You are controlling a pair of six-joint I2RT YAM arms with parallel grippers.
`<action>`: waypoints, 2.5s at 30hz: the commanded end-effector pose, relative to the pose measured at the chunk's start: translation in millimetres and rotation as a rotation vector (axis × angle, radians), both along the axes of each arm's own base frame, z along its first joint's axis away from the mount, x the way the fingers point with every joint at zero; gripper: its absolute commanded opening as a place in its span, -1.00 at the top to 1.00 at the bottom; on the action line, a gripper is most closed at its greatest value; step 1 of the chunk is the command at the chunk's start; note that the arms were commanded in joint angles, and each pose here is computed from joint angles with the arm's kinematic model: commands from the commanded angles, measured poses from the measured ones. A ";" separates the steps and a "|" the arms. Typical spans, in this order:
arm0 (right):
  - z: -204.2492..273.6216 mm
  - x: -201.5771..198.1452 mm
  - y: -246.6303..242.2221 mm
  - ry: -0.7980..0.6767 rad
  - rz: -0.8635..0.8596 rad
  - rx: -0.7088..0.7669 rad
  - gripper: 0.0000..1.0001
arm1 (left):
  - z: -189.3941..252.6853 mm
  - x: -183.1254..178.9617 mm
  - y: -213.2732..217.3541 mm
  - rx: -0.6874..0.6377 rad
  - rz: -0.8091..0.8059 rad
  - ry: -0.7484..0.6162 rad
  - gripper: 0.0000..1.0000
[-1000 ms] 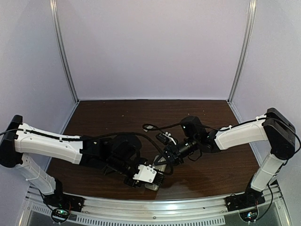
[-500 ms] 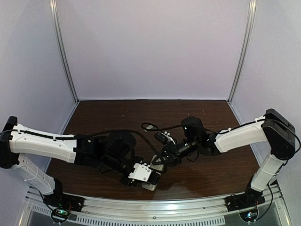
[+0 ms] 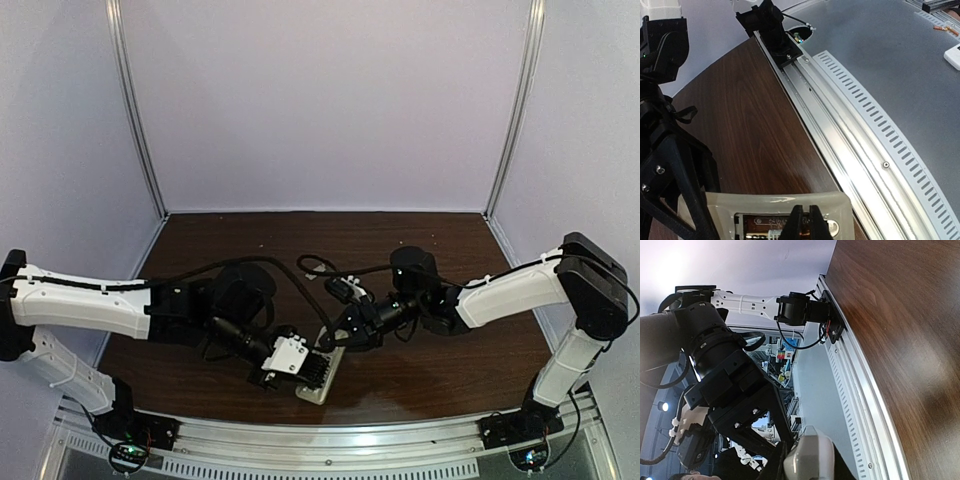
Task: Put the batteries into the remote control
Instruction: Load the battery into the battery compartment, then press the battery in the battery compartment.
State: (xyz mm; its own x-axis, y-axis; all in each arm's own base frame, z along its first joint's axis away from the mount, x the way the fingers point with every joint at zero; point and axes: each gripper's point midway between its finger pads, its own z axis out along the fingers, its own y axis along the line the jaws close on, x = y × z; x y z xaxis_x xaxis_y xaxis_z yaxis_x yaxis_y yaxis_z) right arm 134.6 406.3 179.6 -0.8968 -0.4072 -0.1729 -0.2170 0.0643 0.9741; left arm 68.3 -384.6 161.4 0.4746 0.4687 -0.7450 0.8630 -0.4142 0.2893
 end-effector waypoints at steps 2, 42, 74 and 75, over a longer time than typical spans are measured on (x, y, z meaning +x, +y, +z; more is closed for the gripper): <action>79.4 -60.8 -4.8 -0.092 0.255 0.234 1.00 | -41.0 44.7 16.4 0.120 0.163 -0.039 0.90; 36.7 91.4 -28.3 -0.412 -0.386 -0.082 1.00 | 61.3 128.8 23.4 -0.255 1.016 0.240 -0.79; 54.1 85.1 -30.0 -0.402 -0.390 -0.016 1.00 | 17.8 142.2 -0.5 -0.133 1.069 0.274 0.23; 54.3 84.6 -29.8 -0.402 -0.388 -0.014 1.00 | 16.5 143.0 -0.1 -0.126 1.074 0.269 0.26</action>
